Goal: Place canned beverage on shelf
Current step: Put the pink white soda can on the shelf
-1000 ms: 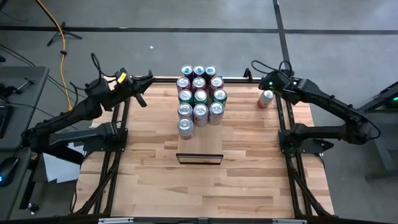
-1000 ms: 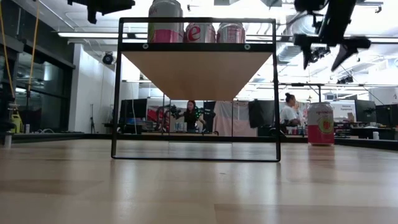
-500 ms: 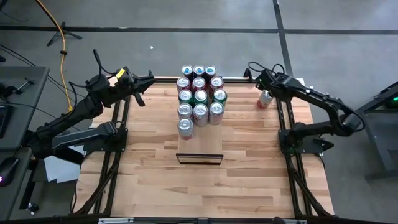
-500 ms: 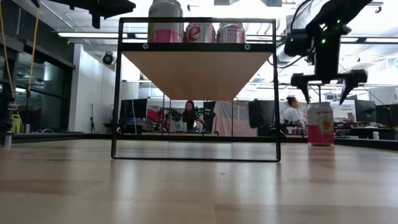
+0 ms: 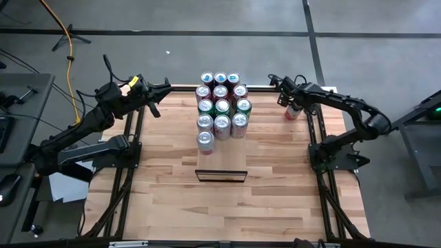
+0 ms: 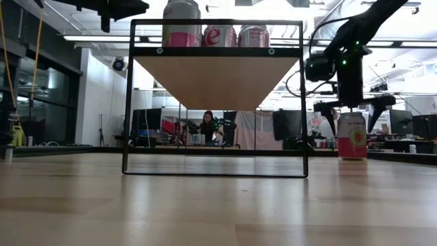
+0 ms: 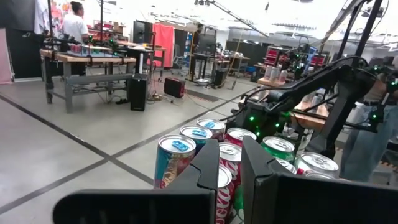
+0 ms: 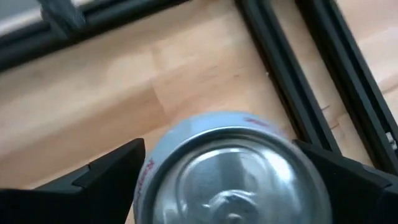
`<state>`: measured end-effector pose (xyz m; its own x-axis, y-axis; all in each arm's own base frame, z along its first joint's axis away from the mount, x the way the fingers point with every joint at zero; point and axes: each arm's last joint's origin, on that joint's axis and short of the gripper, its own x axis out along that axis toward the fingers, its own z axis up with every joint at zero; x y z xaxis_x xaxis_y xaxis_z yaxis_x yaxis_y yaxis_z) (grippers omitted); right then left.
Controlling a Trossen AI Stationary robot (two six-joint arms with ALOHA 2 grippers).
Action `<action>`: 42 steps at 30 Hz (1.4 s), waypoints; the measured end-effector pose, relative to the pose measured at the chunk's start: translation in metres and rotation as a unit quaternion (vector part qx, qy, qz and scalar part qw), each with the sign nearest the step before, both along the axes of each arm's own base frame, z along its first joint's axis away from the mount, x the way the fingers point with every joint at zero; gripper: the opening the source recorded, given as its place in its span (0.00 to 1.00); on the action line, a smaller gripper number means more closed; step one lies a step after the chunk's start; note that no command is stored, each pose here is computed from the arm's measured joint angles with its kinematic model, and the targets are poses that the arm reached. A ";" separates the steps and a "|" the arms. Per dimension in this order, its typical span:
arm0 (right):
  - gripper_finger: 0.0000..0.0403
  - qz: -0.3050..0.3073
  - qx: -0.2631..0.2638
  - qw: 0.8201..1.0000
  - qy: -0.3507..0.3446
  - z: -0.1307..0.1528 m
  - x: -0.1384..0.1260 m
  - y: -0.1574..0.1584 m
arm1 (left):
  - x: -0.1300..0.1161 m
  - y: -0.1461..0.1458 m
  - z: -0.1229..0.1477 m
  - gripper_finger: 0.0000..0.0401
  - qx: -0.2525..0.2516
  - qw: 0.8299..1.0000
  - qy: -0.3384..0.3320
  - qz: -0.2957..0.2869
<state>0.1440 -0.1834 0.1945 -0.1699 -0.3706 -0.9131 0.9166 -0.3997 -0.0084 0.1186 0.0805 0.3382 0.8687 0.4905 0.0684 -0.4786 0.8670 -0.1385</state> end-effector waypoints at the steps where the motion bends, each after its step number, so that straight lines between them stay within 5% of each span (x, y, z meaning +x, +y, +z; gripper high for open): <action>1: 0.95 0.008 0.005 1.000 0.006 -0.002 0.001 -0.001 | 0.000 0.000 0.000 0.00 0.000 1.000 0.000 0.000; 7: 0.91 0.040 0.028 0.999 0.022 -0.009 0.002 -0.003 | 0.000 0.000 0.000 0.00 -0.004 1.000 -0.002 0.003; 15: 0.71 0.130 0.051 0.989 0.039 -0.004 0.000 0.000 | 0.000 0.000 0.001 0.00 -0.002 1.000 -0.006 0.006; 22: 0.71 0.260 0.034 0.964 0.047 0.039 -0.003 0.022 | 0.001 -0.002 0.006 0.00 -0.014 0.999 -0.043 -0.006; 26: 0.71 0.389 -0.034 0.920 -0.019 0.090 0.003 0.044 | 0.003 -0.006 0.007 0.00 -0.043 0.997 -0.065 -0.024; 31: 0.71 0.521 -0.098 0.837 -0.136 0.158 0.011 0.086 | 0.006 -0.011 0.008 0.00 -0.086 0.991 -0.089 -0.052; 35: 0.71 0.597 -0.111 0.773 -0.184 0.202 0.023 0.124 | 0.008 -0.016 0.013 0.00 -0.073 0.988 -0.110 -0.074; 42: 0.71 0.717 -0.132 0.664 -0.168 0.236 0.085 0.187 | 0.008 -0.020 0.017 0.00 -0.034 0.989 -0.115 -0.085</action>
